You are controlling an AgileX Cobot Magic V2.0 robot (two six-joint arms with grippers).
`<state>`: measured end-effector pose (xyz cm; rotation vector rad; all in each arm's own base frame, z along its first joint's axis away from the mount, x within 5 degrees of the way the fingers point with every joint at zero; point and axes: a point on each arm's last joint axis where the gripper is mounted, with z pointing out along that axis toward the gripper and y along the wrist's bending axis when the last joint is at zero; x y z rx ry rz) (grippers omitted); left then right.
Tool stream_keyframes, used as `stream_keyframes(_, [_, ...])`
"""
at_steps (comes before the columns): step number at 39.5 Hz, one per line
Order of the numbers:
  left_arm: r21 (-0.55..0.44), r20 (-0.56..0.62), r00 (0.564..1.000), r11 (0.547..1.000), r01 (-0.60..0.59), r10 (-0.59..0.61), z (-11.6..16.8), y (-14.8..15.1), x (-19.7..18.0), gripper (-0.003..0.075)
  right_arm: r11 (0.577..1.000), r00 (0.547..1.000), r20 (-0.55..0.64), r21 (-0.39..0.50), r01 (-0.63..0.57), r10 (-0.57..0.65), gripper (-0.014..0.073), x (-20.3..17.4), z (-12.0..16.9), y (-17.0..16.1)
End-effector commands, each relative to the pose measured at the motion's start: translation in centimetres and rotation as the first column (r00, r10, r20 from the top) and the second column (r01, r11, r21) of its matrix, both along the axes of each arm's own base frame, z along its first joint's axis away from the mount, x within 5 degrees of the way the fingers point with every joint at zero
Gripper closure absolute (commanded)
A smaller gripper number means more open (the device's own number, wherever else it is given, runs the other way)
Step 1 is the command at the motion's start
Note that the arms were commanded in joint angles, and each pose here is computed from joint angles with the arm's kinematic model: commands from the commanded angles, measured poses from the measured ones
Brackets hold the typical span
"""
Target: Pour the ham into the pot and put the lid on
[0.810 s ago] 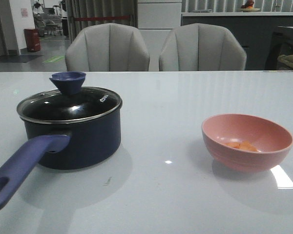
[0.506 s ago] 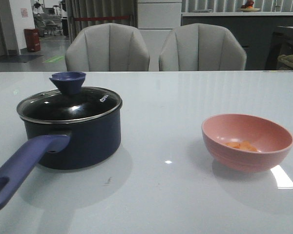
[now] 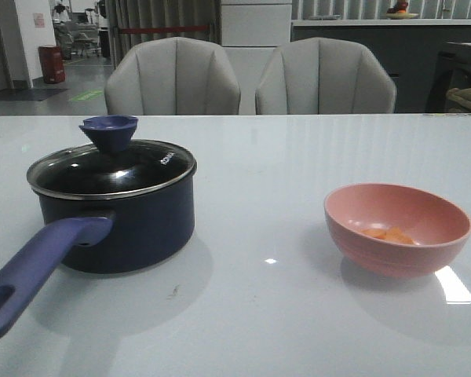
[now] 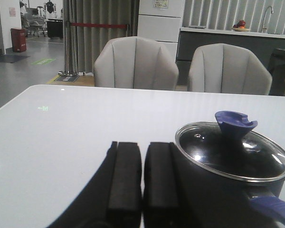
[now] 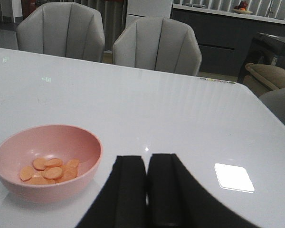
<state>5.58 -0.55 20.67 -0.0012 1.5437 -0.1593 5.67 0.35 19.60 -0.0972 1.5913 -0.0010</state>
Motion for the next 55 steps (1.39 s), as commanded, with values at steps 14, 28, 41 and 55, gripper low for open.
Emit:
stream_keyframes(14, [-0.083, 0.379, 0.926, 0.996, 0.029, 0.004, 5.6, 0.1, -1.4, 0.0607, 1.000, 0.994, 0.106, -0.008, 0.008, -0.007, 0.0437, -0.2, 1.0, -0.1])
stream_keyframes(28, [-0.054, -0.031, 0.999, 0.998, 0.016, -0.017, 10.1, -0.2, 0.6, 0.0607, 1.000, 0.994, 0.106, -0.008, 0.008, -0.007, 0.0437, -0.2, 1.0, -0.1])
stream_keyframes(41, [-0.058, -0.127, 0.992, 0.998, 0.014, -0.022, 9.2, -0.3, 1.7, 0.0538, 1.000, 0.994, 0.106, -0.008, 0.008, -0.007, 0.0437, -0.2, 1.0, -0.1])
stream_keyframes(55, [-0.031, -0.182, 0.983, 0.999, 0.014, -0.020, 9.1, -0.4, 2.3, 0.0090, 1.000, 0.994, 0.106, -0.008, 0.008, -0.007, 0.0437, -0.2, 1.0, -0.1])
